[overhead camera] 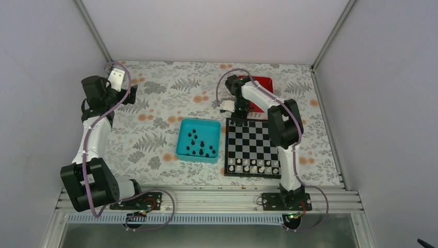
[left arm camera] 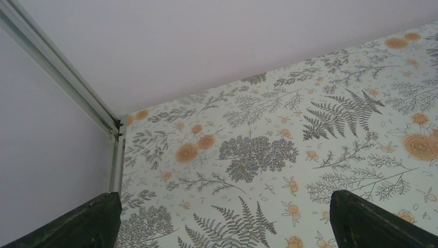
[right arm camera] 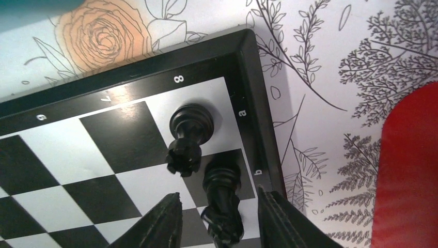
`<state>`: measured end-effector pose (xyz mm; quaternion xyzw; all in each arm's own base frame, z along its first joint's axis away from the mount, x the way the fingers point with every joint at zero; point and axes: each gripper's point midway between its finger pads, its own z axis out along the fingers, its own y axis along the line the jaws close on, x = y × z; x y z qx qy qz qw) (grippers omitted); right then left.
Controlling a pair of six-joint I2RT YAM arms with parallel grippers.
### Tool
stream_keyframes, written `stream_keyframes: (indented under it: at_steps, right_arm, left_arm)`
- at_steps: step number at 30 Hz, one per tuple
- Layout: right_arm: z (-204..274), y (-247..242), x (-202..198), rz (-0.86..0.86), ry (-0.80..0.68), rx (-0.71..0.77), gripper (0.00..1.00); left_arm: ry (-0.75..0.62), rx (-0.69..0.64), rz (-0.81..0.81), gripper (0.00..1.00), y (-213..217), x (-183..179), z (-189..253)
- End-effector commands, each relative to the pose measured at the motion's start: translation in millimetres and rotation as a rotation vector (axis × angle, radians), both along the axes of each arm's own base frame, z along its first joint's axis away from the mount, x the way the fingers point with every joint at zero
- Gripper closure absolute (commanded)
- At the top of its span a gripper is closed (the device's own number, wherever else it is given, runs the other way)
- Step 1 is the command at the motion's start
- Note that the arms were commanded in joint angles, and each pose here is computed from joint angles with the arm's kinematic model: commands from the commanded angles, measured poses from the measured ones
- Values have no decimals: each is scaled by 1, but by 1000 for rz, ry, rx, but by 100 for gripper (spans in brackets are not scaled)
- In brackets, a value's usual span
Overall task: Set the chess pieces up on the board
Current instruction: Place the chess piece on the chessboard, then pick up the chess piece from the storage box.
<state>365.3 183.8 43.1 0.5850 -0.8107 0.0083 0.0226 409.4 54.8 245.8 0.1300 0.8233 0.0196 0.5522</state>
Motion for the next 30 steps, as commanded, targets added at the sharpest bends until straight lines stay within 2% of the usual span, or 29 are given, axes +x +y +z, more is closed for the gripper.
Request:
stream_keyframes:
  at_steps: [1, 7, 12, 20, 30]
  right_arm:
    - [39, 0, 7, -11, -66, 33, 58]
    - [78, 22, 13, 27, -152, 75, 55]
    - [86, 75, -12, 157, -175, 97, 54]
    - [77, 150, -66, 355, -153, 168, 54]
    - [35, 170, -101, 420, -66, 149, 54]
  left_arm:
    - [-16, -6, -11, 0, -1, -2, 6]
    - [-18, -8, -11, 0, 0, -1, 6]
    - [-20, -9, -14, 0, -1, -1, 7]
    - [-17, -10, -13, 0, -1, -1, 6]
    - [-13, -13, -25, 0, -3, -2, 5]
